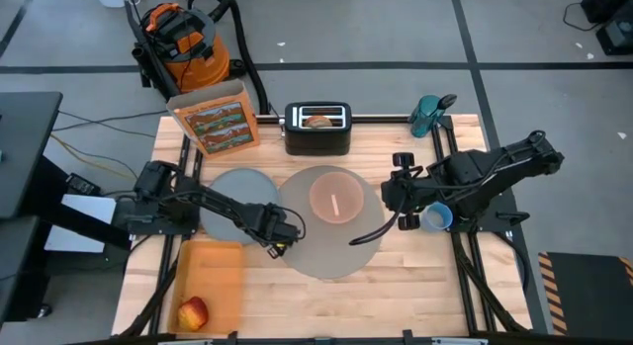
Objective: Arrange a breakfast setting
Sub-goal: Put the blue plate on the bottom left of the gray placemat
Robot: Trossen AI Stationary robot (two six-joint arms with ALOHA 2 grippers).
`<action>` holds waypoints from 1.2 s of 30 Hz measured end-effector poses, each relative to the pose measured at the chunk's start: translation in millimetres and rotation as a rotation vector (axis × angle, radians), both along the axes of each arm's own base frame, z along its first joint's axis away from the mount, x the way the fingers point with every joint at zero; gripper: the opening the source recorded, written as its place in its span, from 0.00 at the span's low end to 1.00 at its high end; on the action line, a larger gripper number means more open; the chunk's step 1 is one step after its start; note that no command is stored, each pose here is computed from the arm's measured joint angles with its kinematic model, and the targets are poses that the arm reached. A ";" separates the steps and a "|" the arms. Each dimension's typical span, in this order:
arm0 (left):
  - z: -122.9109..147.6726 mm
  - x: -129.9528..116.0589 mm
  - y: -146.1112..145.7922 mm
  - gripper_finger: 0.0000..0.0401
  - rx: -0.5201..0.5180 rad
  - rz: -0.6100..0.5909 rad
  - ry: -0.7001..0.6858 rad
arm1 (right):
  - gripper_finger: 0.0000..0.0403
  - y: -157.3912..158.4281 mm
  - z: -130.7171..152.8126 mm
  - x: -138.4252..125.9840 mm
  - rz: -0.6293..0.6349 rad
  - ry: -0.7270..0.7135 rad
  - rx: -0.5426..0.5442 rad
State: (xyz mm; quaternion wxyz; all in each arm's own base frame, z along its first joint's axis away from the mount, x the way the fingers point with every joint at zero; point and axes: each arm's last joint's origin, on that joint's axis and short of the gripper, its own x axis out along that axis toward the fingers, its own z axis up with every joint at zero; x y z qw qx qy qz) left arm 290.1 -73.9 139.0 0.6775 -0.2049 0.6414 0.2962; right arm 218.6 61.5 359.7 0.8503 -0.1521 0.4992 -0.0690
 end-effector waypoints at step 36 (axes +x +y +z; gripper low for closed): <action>217.5 -4.1 -95.9 0.04 -0.162 -0.612 -0.130 | 0.38 -28.6 43.9 -74.1 -0.090 -0.248 0.046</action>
